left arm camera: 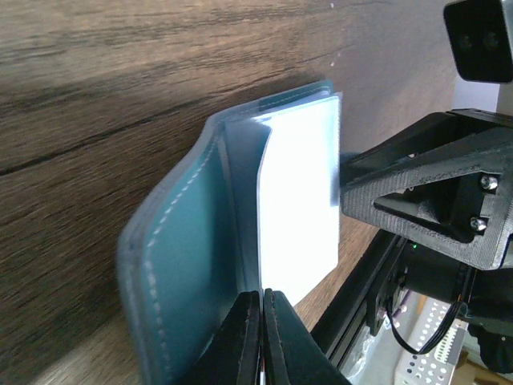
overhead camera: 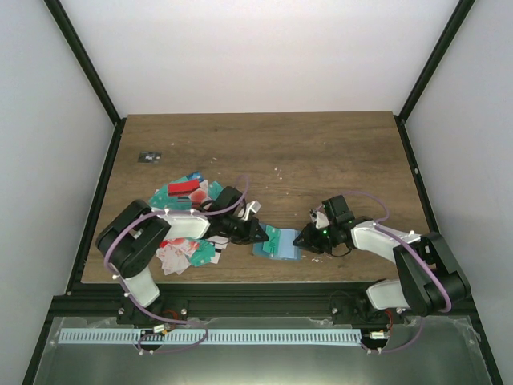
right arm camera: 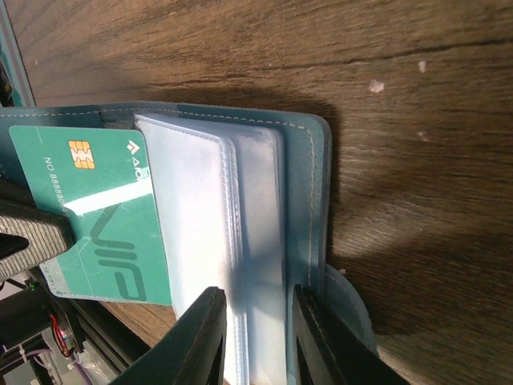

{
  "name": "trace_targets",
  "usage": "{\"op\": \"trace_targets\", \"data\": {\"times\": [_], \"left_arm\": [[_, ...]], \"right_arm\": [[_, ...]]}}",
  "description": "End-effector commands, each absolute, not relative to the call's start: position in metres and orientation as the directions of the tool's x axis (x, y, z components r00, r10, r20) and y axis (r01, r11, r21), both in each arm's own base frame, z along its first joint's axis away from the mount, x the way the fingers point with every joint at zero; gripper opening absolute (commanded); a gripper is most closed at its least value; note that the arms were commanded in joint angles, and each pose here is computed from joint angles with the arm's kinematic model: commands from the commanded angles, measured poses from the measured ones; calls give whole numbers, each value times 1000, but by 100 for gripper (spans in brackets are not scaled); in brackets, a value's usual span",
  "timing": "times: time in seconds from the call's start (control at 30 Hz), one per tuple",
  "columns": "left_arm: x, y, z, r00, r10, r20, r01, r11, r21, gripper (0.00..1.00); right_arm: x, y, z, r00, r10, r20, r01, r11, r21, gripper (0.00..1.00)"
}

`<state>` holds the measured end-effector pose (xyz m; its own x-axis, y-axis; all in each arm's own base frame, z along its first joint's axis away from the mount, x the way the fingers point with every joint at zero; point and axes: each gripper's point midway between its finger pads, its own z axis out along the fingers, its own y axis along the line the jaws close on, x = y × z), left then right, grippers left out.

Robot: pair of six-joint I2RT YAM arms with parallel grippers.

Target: Put the credit cards into the card holder

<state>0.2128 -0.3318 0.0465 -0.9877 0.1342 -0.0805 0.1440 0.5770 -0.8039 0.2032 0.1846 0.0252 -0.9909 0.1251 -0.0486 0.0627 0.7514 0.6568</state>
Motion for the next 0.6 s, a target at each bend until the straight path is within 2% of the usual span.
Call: {"op": "trace_targets", "data": {"times": [0.0,0.57], "left_arm": [[215,-320,48,-989,119,-89,143,606,-783,4],[213,-328,53,-983,154,-102,172,561,-810,4]], "right_arm": [[202,167,2,-988,149,-49,96,820,565,26],[202,167,2,-989,139,-47,89,822,563,26]]}}
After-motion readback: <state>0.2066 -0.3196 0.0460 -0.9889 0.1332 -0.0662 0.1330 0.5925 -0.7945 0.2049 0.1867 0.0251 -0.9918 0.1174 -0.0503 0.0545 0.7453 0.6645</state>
